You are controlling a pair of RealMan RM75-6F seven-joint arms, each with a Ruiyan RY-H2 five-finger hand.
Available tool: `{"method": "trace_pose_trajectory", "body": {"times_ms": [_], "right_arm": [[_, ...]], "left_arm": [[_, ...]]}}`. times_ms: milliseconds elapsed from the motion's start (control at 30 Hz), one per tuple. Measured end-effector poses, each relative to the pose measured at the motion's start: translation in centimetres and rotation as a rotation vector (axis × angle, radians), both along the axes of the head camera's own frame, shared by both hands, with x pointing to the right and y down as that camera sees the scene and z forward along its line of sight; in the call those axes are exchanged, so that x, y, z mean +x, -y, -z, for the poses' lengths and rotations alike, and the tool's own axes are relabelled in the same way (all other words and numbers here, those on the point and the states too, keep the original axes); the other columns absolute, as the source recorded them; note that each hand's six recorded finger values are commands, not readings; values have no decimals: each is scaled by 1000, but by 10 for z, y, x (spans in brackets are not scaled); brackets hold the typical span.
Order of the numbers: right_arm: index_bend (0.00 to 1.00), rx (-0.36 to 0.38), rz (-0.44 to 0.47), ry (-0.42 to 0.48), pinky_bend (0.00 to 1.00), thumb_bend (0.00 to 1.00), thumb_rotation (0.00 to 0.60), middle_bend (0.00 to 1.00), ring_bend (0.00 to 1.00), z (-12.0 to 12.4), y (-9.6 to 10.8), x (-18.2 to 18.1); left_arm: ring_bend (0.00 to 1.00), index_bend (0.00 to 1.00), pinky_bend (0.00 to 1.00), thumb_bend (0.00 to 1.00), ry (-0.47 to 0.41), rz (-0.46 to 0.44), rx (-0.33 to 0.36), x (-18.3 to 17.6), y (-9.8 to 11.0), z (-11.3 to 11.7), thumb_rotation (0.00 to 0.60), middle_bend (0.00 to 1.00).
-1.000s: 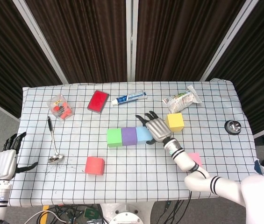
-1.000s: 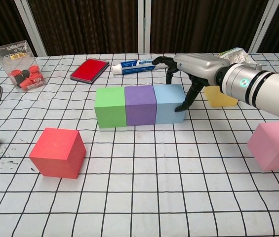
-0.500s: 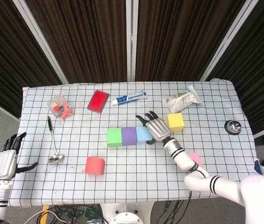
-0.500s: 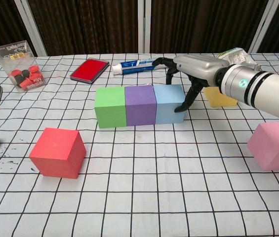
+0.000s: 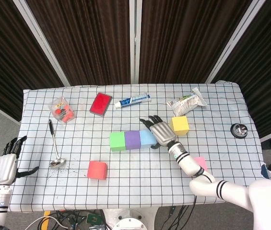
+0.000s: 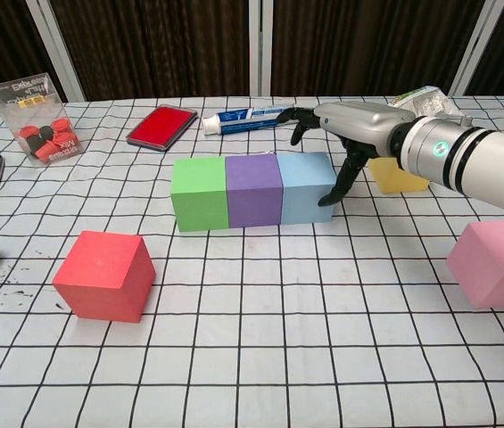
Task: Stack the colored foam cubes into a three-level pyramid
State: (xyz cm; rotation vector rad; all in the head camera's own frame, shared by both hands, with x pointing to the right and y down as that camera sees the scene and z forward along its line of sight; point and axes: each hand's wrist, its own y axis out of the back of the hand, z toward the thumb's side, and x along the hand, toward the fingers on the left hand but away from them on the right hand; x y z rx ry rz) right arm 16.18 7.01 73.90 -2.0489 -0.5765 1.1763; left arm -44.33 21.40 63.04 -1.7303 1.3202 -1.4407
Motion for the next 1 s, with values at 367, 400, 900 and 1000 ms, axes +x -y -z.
{"method": "trace_pose_trajectory", "body": {"times_ms": [367,400,900,1000], "right_arm": [[0,53,-44,125,0,0,600,157,0,44,11,4],[0,57,-50,138,0,0,600,157,0,50,12,5],[0,137,-270,227,0,0,600,157,0,121,15,105],[0,146,-318,234,0,0,600,157,0,128,16,127]], "left_arm": [[0,56,75,0,-30,-30,45,12,3,13,600,104],[0,56,75,0,-37,-35,46,14,3,15,600,104],[0,57,79,0,-228,-219,-53,88,-6,4,600,148],[0,57,80,0,-281,-261,-98,110,-7,-4,600,148]]}}
